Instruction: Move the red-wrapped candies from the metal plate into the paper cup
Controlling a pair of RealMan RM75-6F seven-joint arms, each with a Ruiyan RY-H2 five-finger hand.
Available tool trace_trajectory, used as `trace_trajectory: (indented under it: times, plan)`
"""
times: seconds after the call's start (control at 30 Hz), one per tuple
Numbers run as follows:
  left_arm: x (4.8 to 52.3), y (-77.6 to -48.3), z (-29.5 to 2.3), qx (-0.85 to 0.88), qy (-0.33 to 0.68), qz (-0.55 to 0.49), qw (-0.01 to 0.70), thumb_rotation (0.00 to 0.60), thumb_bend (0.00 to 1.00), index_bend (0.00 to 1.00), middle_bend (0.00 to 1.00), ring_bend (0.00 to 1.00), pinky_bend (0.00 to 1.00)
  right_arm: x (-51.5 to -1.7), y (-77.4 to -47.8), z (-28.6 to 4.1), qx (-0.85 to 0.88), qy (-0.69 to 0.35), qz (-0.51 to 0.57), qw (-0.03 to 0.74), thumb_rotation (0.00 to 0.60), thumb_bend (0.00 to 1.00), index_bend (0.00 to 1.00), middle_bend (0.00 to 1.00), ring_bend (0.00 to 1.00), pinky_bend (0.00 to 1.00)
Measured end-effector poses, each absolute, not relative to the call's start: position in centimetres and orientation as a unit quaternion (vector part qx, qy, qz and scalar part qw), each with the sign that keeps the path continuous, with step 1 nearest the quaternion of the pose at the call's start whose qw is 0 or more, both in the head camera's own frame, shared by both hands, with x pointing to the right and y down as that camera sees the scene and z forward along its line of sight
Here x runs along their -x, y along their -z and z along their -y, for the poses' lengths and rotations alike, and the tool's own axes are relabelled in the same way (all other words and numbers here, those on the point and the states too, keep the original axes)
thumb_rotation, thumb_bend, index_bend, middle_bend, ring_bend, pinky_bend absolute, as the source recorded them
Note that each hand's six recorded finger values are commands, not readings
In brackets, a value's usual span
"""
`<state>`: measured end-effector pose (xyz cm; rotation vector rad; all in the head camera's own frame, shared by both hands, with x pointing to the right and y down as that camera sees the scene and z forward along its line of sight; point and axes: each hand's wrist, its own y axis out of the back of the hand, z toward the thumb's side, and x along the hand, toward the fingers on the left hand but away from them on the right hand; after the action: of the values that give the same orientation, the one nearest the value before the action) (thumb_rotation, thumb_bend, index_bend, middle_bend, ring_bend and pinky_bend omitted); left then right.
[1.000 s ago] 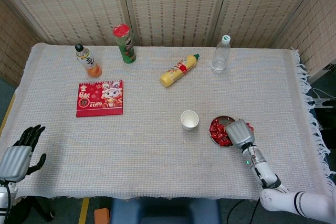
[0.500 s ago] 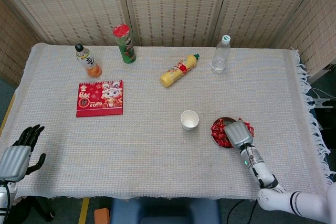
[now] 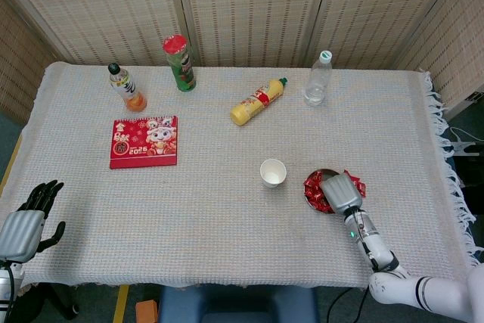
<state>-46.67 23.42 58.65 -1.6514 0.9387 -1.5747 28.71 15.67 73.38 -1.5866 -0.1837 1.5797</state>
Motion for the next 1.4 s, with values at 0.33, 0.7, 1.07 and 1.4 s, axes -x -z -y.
trace_trajectory:
  times: [0.33,0.7,1.07,1.4]
  plan:
    - [46.6,-58.6,-23.5,0.632,0.602,-0.359,0.332,0.600,0.44,0.00,0.00,0.00,0.34,-28.9,-71.8,-14.0,0.657,-0.615,0.134,0.415,0.600,0.55,0.94,0.86,0.88,1.00]
    - [46.5,-58.8,-23.4,0.631,0.603,-0.357,0.332,0.600,0.43,0.00,0.00,0.01,0.34,-28.2,-69.0,-12.0,0.669,-0.580,0.190,0.425,0.600,0.55,0.94,0.86,0.88,1.00]
    - [46.3,-59.0,-23.4,0.633,0.604,-0.353,0.332,0.600,0.43,0.00,0.00,0.01,0.34,-23.9,-66.5,-9.4,0.687,-0.542,0.206,0.437,0.600,0.55,0.94,0.86,0.88,1.00]
    - [46.7,-59.1,-23.2,0.631,0.607,-0.355,0.328,0.600,0.43,0.00,0.00,0.01,0.34,-19.8,-67.5,-9.0,0.700,-0.540,0.170,0.435,0.600,0.55,0.93,0.86,0.88,1.00]
